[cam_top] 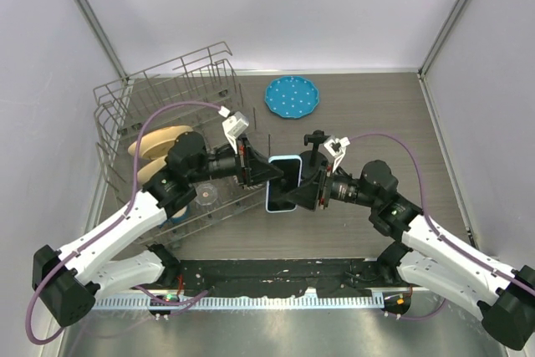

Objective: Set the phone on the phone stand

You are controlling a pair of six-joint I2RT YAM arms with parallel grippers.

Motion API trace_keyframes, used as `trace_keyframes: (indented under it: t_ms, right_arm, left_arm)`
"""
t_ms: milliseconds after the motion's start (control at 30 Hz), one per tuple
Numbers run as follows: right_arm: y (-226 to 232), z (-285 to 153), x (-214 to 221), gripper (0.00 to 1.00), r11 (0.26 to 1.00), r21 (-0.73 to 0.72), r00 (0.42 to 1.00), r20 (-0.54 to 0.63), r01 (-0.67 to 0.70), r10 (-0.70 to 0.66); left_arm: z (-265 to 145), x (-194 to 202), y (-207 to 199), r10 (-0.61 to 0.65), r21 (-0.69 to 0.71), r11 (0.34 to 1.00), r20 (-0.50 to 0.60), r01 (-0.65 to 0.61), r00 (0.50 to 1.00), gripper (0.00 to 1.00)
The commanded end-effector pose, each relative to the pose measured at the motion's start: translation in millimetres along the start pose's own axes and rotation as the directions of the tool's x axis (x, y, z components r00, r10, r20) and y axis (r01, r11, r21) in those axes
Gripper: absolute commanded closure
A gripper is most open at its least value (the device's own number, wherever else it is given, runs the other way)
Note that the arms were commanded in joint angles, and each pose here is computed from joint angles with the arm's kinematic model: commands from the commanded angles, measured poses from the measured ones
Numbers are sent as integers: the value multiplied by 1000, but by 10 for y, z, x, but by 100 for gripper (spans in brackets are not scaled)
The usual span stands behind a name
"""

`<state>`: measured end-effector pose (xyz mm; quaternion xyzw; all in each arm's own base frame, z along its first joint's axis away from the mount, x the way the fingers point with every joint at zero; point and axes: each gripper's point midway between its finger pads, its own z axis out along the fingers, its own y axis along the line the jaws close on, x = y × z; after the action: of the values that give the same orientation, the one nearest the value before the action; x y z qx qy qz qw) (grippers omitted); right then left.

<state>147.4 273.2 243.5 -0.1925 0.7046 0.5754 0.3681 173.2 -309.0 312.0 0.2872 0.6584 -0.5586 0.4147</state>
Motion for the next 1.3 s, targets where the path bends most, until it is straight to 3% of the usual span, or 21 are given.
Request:
trace_keyframes:
  t_ms: [0,200,300,333,400,433,533,567,633,733,800,900,1000,1033,1067,1167,1267]
  right_arm:
    - [393,24,-357,47,988,-131,981,189,78,-53]
    - [449,100,-267,56,985,-142,981,180,101,-75]
    - [415,127,-245,69,985,-139,980,184,98,-72]
    - [408,130,-246,83,986,-137,980,186,96,-70]
    - [396,122,-251,97,987,-126,980,188,96,-72]
    - [414,99,-267,99,986,-125,977,195,108,-82]
    - [415,60,-245,99,981,-109,974,179,161,-140]
    - [436,37,-249,99,978,-109,972,177,177,-157]
    - [470,12,-225,99,970,-111,970,140,215,-199]
    - [530,-32,-206,99,963,-118,967,103,244,-232]
    - [586,-92,-182,99,959,-129,967,82,252,-243]
    - [673,-159,-208,99,949,-143,959,80,282,-273]
    - [673,-144,-160,99,947,-159,960,56,279,-274]
    - [671,-135,-150,99,947,-164,961,51,276,-271]
    - [681,-129,-158,99,947,-168,962,54,273,-268]
    - [702,-121,-167,99,946,-182,964,65,267,-260]
    - [699,-109,-157,99,944,-184,962,55,273,-268]
  left_arm:
    - [-50,-381,-243,65,65,995,151,-76,986,100]
    - [-71,-392,-318,51,102,992,174,-70,983,100]
    - [-105,-422,-339,63,98,992,191,-83,980,100]
    - [-105,-423,-351,65,102,991,189,-85,980,100]
    - [-93,-421,-355,65,101,991,167,-83,984,100]
    - [-83,-416,-340,84,95,991,152,-99,985,100]
    - [-40,-329,-354,88,117,989,59,-94,994,73]
    - [-27,-275,-334,72,117,990,29,-75,997,56]
    - [-2,-256,-326,58,123,991,12,-59,998,42]
    - [2,-219,-403,53,175,983,-21,-48,998,37]
    - [-5,-193,-464,55,214,976,-44,-44,998,36]
    - [-26,-111,-571,46,289,957,-97,-16,994,44]
    - [-4,-66,-640,36,342,940,-138,14,990,58]
    - [1,-20,-657,32,360,932,-161,29,986,70]
    - [1,-10,-684,33,373,927,-169,33,985,74]
    - [-15,27,-755,45,397,917,-176,29,983,75]
    - [-31,7,-774,54,398,917,-163,16,985,69]
